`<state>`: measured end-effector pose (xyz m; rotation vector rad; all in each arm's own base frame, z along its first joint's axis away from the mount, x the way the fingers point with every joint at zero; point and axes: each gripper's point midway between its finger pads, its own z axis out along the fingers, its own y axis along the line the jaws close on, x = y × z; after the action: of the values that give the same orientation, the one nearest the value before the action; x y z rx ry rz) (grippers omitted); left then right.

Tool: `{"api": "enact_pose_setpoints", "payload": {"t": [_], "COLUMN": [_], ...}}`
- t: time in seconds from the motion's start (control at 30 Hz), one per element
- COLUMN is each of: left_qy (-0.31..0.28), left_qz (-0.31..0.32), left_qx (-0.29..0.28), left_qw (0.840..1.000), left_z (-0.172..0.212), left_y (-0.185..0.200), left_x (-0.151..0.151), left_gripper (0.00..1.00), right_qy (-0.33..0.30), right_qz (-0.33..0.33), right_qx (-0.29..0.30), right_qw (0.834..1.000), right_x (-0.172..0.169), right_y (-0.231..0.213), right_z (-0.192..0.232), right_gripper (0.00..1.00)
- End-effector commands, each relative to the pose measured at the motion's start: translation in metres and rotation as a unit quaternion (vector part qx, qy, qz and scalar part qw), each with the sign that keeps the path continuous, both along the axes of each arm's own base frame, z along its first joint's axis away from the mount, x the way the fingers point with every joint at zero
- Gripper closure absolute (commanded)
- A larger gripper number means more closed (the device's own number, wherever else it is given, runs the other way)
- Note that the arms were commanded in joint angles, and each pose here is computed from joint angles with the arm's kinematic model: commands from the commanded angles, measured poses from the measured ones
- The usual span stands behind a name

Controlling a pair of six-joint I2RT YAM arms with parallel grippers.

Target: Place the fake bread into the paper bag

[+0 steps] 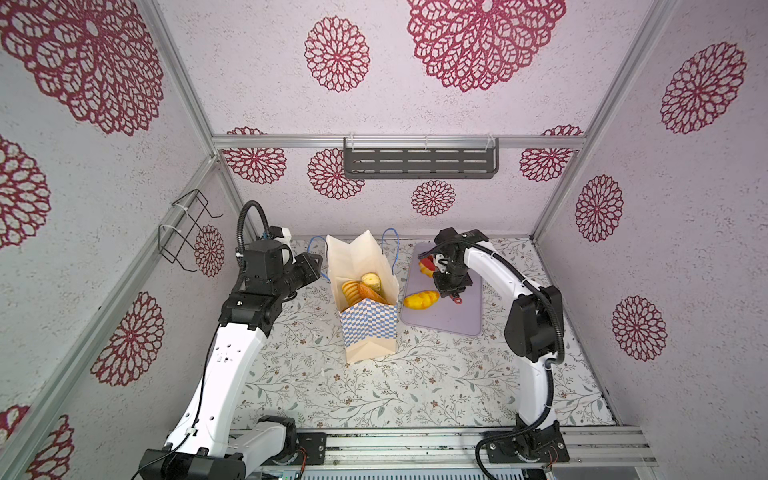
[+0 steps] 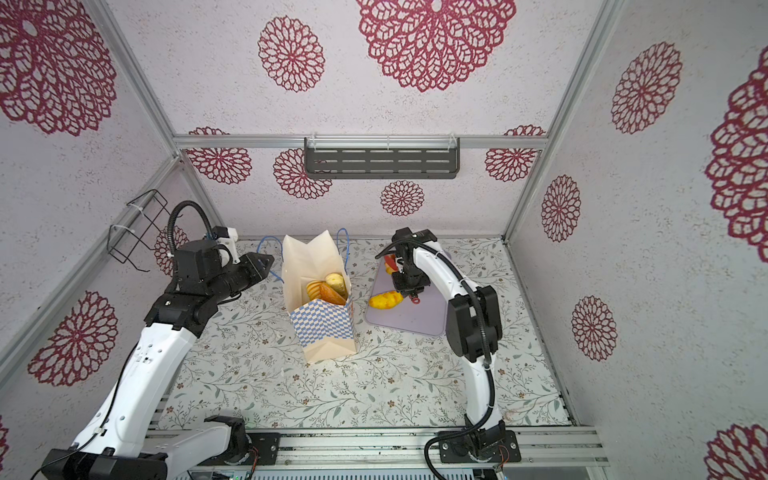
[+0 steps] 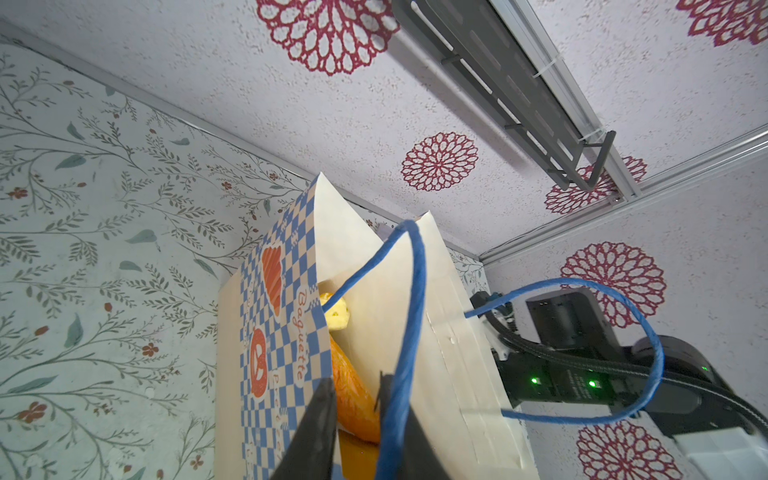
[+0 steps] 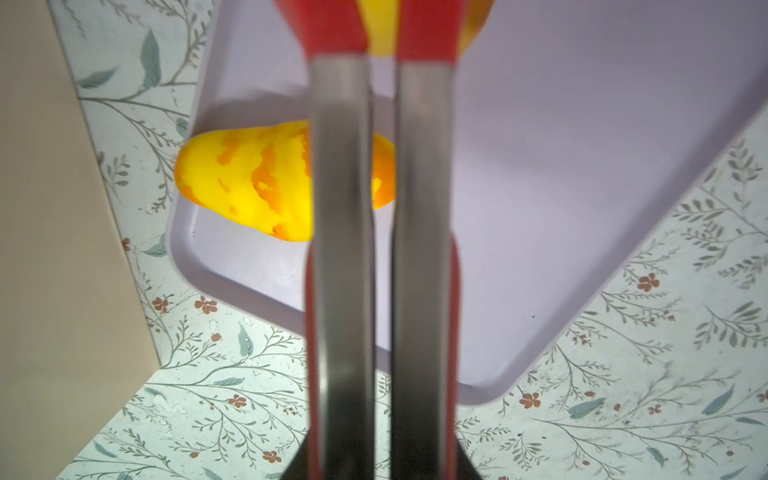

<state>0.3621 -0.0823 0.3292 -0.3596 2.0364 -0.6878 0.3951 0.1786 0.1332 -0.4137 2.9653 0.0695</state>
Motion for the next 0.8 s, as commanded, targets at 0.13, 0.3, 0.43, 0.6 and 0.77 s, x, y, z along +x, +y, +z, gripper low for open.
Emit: {"api": "enact_pose_setpoints", "payload": {"t": [0.13, 0.3, 0.43, 0.6, 0.77], "left_qy": [-0.009, -0.010, -0.012, -0.012, -0.012], "left_qz": [0.009, 0.013, 0.011, 0.012, 0.017], "left_qx": [0.005, 0.001, -0.006, -0.010, -0.011], "left_qw": [1.000, 1.000, 1.000, 1.000, 1.000], "left_z": [0.010, 0.014, 0.018, 0.021, 0.022], "left_y": [0.005, 0.006, 0.004, 0.004, 0.006], "left_x": [0.002, 0.004, 0.005, 0.003, 0.002], "left_gripper": [0.55, 0.60, 0.70, 0.77, 0.83], "right_qy": [-0.092, -0.145, -0.189, -0.240, -0.274], "right_qz": [-0.033, -0.036, -0.028, 0.003, 0.068], "right_qx": [0.062, 0.119, 0.180, 0.267, 0.340], "right_qw": [0.993, 0.982, 0.965, 0.933, 0.897], "right_x": [-0.002, -0.007, -0.015, -0.029, -0.055], "right_y": [-0.004, 0.004, 0.013, 0.032, 0.062], "right_z": [0.078, 0.132, 0.180, 0.238, 0.288], "right_gripper": [0.87, 0.88, 0.89, 0.90, 0.90]}}
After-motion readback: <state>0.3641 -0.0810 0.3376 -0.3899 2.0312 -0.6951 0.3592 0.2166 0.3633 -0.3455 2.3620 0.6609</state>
